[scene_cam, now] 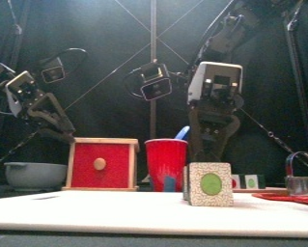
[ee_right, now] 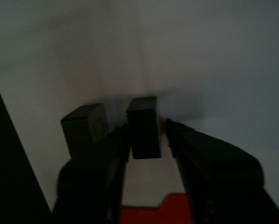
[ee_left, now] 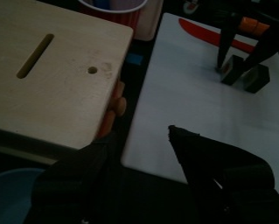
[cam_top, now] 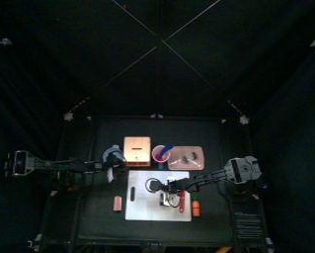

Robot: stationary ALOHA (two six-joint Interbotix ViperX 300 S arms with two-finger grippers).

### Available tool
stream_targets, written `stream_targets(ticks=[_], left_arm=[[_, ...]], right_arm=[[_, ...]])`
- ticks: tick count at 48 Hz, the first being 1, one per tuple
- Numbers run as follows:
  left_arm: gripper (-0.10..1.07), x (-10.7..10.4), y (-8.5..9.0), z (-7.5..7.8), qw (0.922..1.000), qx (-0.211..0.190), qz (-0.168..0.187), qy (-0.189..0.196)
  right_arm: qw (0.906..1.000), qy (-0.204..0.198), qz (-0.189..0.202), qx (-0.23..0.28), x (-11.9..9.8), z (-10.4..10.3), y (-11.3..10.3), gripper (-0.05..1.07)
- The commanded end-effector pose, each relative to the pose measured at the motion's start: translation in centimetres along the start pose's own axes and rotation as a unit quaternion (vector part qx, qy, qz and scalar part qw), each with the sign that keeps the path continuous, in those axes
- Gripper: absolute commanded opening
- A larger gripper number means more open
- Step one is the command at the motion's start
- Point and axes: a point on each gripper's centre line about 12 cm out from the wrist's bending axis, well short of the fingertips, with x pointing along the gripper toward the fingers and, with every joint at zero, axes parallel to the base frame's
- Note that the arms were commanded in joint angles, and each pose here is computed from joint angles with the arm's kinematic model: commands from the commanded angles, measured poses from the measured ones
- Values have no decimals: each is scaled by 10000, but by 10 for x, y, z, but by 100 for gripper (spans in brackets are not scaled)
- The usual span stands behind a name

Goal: Place 2 cut sections into the bowl and 2 cut sections onto the plate

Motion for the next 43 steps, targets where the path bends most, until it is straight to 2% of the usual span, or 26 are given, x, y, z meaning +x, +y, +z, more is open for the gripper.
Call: stream_targets(ticks=[1,6,10,14,20,28,31,36,43], left_arm=[[87,1,-1,4,10000,-18,-4,-30],[87,1,0,1,9999,-70,28,89],[87,1,0,1,9999,-77,37,119],[87,1,0,1,9999,-77,38,126],[87,1,0,1,9999,-73,31,127],[87,1,0,1,9999,-73,31,127],[87,1,0,0,9999,-73,32,135],[87,1,0,0,9999,-73,33,142],[87,1,0,0,9998,-118,44,141]], right_arm=[[9997,-212,69,53,-13,11,2,64],[9997,-239,61,66,-20,9,1,56],[9998,-171,1,99,-27,1,-6,55],[9992,-70,-168,348,-38,-10,-33,55],[9953,-122,-370,886,-55,-27,-79,55],[9797,-553,-619,1823,-76,-44,-145,55],[9715,-739,-705,2137,-77,-48,-166,55],[9628,-899,-778,2426,-71,-53,-186,55],[9597,-755,-794,2587,-57,-55,-194,56]])
